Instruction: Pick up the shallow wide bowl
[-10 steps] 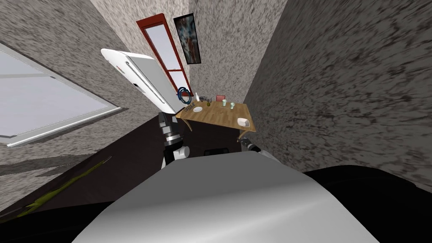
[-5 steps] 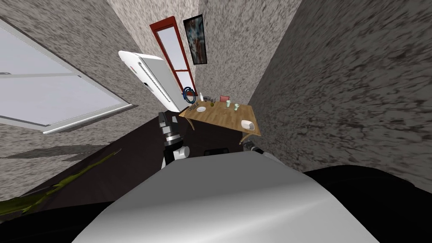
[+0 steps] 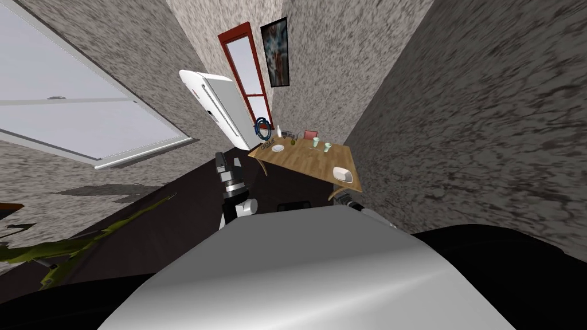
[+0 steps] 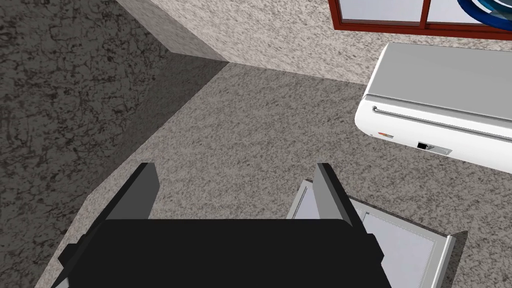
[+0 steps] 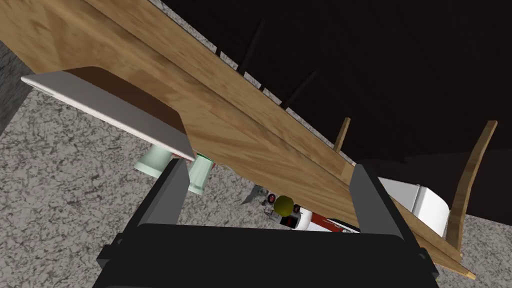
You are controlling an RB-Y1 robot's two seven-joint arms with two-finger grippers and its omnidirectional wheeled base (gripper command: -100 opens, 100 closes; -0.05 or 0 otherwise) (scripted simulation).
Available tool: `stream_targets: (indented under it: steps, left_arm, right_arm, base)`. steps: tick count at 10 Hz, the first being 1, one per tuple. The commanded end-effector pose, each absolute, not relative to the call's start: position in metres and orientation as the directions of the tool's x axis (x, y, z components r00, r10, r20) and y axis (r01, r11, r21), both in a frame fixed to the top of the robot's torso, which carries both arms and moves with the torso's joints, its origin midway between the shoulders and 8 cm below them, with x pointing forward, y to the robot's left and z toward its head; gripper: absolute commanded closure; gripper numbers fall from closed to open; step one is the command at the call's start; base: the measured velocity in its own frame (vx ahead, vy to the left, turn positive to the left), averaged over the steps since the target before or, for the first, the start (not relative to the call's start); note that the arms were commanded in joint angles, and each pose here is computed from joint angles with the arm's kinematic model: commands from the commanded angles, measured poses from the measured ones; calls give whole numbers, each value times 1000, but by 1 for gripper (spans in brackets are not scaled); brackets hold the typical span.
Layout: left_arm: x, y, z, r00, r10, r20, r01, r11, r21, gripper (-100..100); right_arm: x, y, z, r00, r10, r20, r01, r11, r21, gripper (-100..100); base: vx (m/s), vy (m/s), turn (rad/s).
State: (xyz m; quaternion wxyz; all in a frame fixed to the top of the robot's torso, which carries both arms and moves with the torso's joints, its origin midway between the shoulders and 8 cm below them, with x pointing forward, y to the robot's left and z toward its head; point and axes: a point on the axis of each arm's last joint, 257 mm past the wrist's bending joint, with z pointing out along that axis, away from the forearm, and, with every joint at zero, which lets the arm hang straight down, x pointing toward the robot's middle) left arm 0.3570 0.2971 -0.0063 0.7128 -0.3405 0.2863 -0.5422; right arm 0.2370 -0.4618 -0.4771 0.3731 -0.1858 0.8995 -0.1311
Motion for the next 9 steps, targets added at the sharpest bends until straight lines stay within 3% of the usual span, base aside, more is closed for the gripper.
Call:
stream_targets:
  steps: [1,9]
  left_arm:
    - [357,297,-6,248,-968,-39,578,180,-796,0]
    - [357,297,-6,248,-968,-39,578,180,-796,0]
  right_arm:
    - [223,-491,-480,-664,-516,-541,-281,843,-459,-100]
    - [187,-563,-478,-640,-721,-266,-442,629,-640,-100]
  base:
    - [76,-12,259]
    - [60,-27,126]
